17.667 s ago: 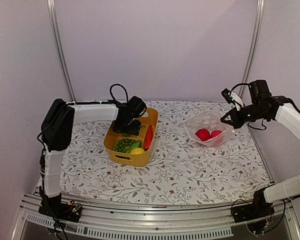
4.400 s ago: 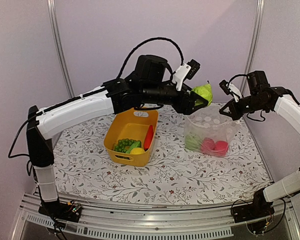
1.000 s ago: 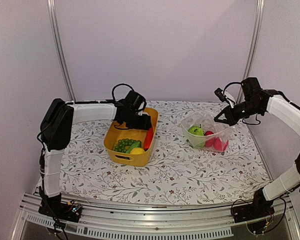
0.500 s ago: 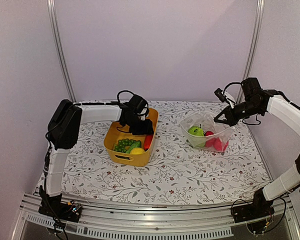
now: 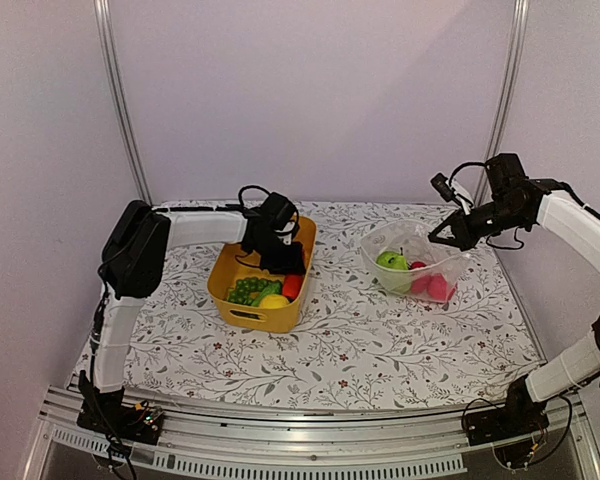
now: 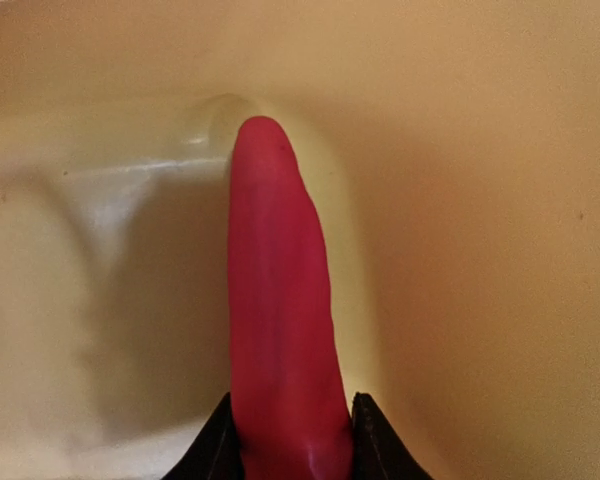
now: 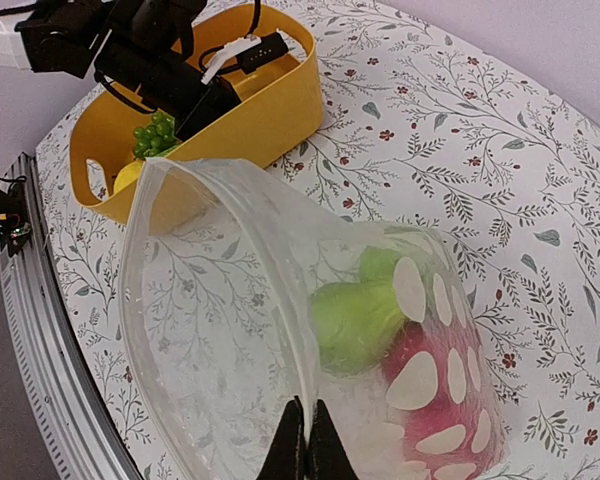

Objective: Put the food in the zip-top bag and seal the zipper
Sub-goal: Pick up the fake vegetable from the bin, then place the fake vegetable in the zipper food storage bag.

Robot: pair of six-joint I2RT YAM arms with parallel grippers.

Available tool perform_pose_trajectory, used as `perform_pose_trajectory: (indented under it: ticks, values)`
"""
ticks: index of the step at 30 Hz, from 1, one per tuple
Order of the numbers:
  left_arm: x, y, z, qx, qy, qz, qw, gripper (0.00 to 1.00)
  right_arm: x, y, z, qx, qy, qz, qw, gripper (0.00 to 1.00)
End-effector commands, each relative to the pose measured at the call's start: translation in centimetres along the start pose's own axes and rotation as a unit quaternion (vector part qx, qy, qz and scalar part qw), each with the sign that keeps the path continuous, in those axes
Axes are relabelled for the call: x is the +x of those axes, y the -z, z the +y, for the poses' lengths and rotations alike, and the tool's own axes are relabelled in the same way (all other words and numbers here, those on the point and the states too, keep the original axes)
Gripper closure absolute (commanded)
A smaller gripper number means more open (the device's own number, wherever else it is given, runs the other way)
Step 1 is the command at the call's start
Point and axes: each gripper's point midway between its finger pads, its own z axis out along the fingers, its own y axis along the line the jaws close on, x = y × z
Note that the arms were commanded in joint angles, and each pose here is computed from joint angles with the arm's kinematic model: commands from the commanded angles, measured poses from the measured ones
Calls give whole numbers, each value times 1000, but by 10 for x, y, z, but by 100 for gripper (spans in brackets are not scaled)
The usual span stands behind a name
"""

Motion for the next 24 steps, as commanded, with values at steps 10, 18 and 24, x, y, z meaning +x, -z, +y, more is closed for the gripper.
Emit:
perform_pose_trajectory:
  ticks: [10, 18, 24]
  values:
    - [-86, 206, -40, -6, -75, -218, 973, 77, -10, 32, 20, 17, 24, -34, 999, 100]
    - [-54, 327, -165, 152, -225, -387, 881, 78, -7, 27, 62, -33, 68, -23, 997, 100]
    - [-16, 369, -246, 272, -297, -457, 793, 79, -15, 28, 97, -92, 88, -28, 991, 100]
